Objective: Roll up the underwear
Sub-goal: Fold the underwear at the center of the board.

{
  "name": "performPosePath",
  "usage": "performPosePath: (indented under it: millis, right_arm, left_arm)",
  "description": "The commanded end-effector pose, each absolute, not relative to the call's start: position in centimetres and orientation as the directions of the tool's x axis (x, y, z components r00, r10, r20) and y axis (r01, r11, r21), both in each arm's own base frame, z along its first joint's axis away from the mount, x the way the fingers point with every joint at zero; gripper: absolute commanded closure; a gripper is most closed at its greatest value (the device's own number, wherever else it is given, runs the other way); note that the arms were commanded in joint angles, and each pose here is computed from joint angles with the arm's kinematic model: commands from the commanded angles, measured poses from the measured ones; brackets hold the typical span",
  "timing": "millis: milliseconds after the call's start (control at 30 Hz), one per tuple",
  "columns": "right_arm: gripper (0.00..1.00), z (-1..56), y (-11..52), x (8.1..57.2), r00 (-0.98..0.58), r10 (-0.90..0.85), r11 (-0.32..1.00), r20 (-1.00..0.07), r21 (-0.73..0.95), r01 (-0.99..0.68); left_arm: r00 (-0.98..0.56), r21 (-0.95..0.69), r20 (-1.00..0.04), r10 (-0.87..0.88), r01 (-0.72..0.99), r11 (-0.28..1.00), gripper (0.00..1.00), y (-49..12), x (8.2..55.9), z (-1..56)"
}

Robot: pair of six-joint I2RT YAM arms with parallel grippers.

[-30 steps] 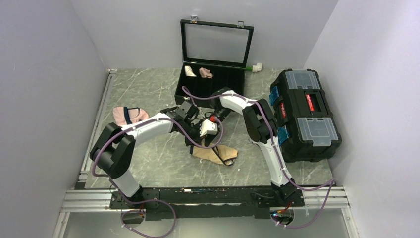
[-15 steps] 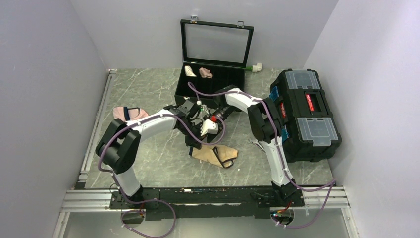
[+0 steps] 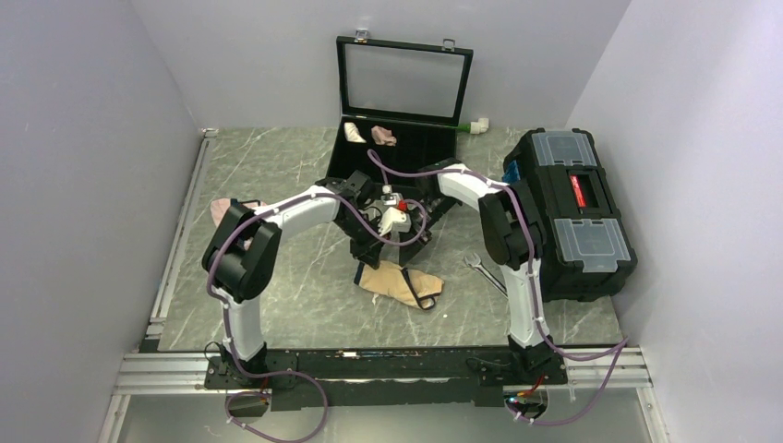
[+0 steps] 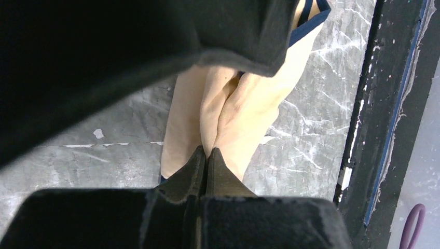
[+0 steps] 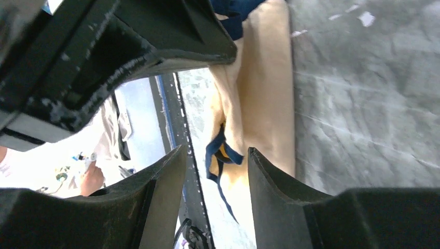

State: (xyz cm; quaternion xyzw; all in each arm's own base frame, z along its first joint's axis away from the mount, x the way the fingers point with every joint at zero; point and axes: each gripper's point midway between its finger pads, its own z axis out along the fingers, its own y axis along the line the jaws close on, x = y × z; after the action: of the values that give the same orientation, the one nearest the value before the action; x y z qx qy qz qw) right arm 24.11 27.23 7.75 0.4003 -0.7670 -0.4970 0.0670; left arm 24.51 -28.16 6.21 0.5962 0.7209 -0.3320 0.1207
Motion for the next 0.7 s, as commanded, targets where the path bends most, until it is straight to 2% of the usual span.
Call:
performPosePath:
  millis: [0,200,667]
  right_arm:
    - [0.50,8.9,26.5,25.9,-0.672,-0.643,0.206,-0.368,0.762,-0.614]
    - [0.49,9.2,25.0,27.2,-0.690,-0.614,0.253,-0.384,0.732,-0.633]
    - [0.49,9.7,23.6,26.5,-0.690,-0.603,0.276,-0.400,0.707,-0.651]
  left_arm:
    - [-0.286,-0.381,-0.566,0.773,0.922,0.062,1.00,-28.8,24.6,6.9]
    - [-0.296,-0.387,-0.535,0.792,0.918,0.081,1.00,-28.8,25.3,5.8]
    - [-0.321,-0.417,-0.461,0.827,0.901,0.118,1.00,-28.4,25.6,3.9]
